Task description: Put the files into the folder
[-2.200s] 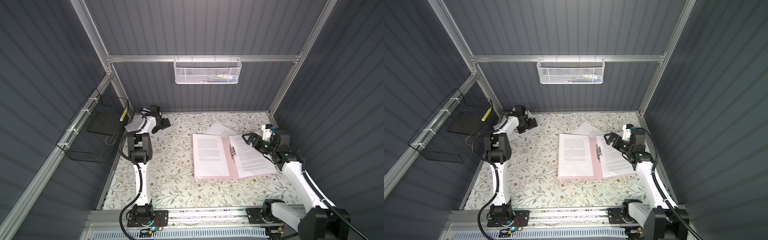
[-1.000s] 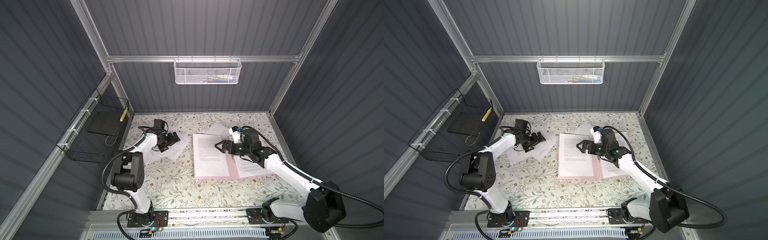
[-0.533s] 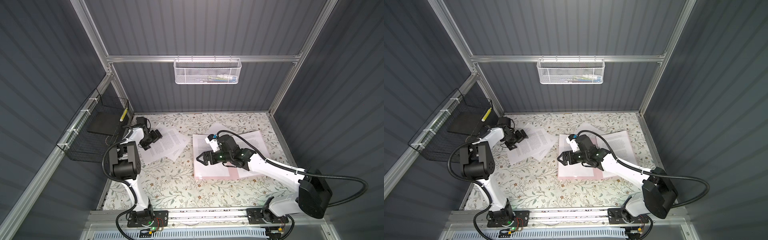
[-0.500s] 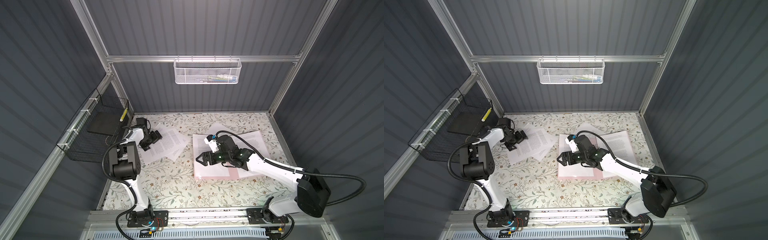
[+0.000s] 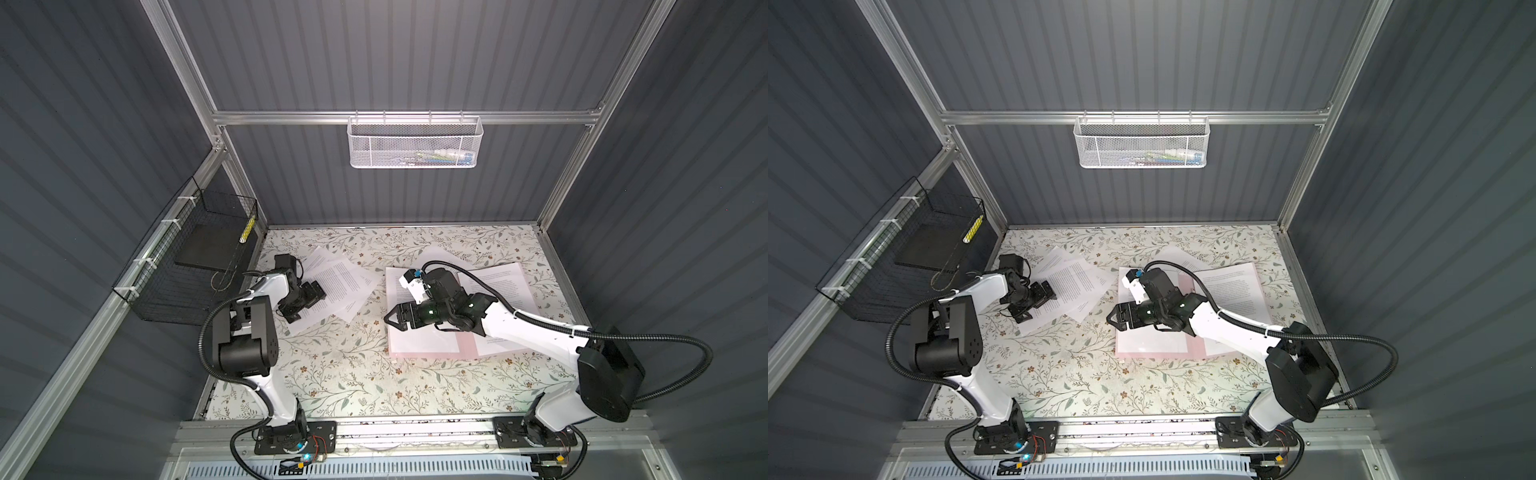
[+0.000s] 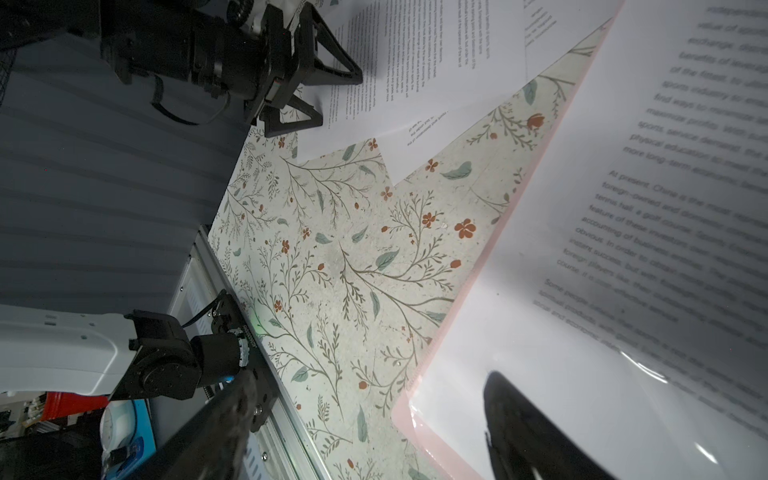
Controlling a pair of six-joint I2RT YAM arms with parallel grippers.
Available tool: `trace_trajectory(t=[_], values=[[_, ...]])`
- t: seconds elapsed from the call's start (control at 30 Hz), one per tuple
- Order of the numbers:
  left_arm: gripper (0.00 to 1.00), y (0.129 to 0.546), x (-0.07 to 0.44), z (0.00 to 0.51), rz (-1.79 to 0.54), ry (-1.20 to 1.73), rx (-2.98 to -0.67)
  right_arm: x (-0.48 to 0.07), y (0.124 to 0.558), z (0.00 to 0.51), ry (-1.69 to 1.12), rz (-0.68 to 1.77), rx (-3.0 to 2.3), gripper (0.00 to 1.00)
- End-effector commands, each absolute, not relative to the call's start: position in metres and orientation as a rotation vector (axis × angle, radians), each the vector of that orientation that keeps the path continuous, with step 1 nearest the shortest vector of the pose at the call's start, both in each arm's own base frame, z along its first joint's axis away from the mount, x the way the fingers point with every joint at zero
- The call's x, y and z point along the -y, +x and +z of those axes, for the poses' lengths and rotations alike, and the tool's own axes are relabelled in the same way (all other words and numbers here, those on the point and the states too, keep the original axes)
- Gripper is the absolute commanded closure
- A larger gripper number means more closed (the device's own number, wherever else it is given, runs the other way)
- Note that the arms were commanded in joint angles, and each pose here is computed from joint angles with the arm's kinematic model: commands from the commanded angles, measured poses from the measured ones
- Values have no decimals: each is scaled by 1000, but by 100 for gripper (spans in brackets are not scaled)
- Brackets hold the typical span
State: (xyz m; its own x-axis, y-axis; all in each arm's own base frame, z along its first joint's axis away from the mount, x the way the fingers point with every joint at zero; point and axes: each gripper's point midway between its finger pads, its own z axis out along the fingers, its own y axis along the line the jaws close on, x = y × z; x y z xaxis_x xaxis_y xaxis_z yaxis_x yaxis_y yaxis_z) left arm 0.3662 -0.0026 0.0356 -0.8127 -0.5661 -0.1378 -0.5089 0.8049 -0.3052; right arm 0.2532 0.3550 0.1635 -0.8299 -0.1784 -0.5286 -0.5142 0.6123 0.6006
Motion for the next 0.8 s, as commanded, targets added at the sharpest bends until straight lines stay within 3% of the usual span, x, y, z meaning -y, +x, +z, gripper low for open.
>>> trace_trajectory(t=[0.0,0.47,0.6,0.77], values=[[0,330,16,30,-471,-943,-2793,-361,259,164,-553,1074,-2421,12],[0,239,101,41,-680,-845,-2812,-400,277,157,-558,1140,-2451,18],[0,249,95,65,-585,-715,-2786,-404,278,155,-558,1137,-2460,18],[0,294,87,84,-464,-628,-2755,-405,275,150,-563,1125,-2469,14]])
